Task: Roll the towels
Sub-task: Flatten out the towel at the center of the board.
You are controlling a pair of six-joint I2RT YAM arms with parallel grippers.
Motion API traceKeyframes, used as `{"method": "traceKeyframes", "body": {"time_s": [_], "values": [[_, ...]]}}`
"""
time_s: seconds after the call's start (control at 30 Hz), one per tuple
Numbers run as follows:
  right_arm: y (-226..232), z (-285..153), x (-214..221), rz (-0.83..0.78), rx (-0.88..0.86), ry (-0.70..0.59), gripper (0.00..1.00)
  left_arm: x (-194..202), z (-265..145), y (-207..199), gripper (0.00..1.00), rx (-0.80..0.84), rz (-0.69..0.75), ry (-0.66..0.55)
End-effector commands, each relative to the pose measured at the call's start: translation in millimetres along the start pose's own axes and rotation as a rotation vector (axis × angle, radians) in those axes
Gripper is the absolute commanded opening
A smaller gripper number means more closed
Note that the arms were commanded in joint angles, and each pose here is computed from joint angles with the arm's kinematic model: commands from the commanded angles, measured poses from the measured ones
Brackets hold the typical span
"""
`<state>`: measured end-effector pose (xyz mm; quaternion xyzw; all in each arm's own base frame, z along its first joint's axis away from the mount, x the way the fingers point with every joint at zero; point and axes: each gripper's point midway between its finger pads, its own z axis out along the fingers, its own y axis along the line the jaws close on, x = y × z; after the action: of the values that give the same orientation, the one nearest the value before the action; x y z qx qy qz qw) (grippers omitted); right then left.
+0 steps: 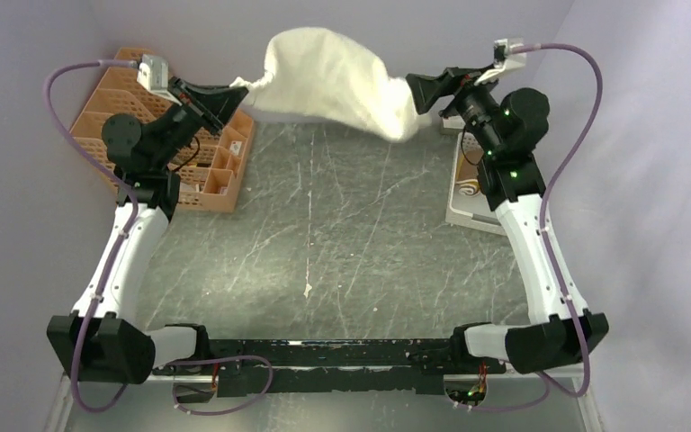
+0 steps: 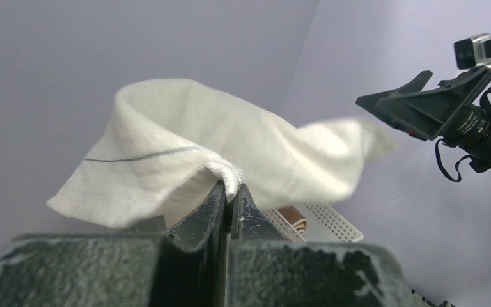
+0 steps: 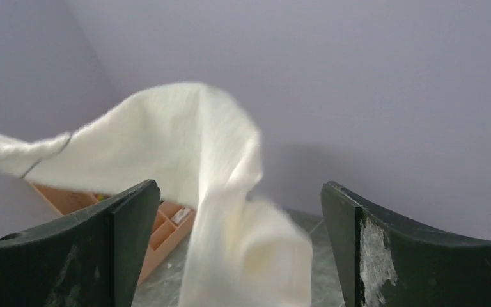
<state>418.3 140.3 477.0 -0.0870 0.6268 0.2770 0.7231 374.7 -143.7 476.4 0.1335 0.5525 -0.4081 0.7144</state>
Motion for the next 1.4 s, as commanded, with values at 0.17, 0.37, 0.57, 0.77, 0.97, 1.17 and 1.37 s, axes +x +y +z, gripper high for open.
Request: {"method": "traceKeyframes", "body": {"time_s": [0.17,0.37,0.57,0.77,0.97,1.17,1.37], "values": [[-69.3,-9.5,135.4,0.072,0.231,0.243,1.0,172.4,-72.4,54.4,0.07,-0.236,-0.255,0.269],[-69.3,-26.7,246.3,0.12,0.219,0.489,1.0,263.2,-138.2,56.3,0.07,-0.333,-0.374,0.394],[-33.4,-52.0,329.3,-0.047,0.192,0.757,1.0,264.3,-138.8,62.7,0.07,-0.34,-0.3,0.481],[-9.3,-93.0,382.7,-0.003,0.113,0.944,0.9,279.8,-138.5,69.3,0.07,-0.325,-0.323,0.53],[1.5,-105.1,423.6,0.077,0.055,1.035,0.79,301.3,-145.3,79.1,0.07,-0.343,-0.36,0.58],[16.7,-89.0,440.8,0.151,-0.026,1.036,0.74,287.6,-152.8,91.4,0.07,-0.405,-0.296,0.595],[21.1,-76.8,448.1,0.163,-0.06,1.04,0.0,270.6,-156.2,106.6,0.07,-0.437,-0.284,0.573]]}}
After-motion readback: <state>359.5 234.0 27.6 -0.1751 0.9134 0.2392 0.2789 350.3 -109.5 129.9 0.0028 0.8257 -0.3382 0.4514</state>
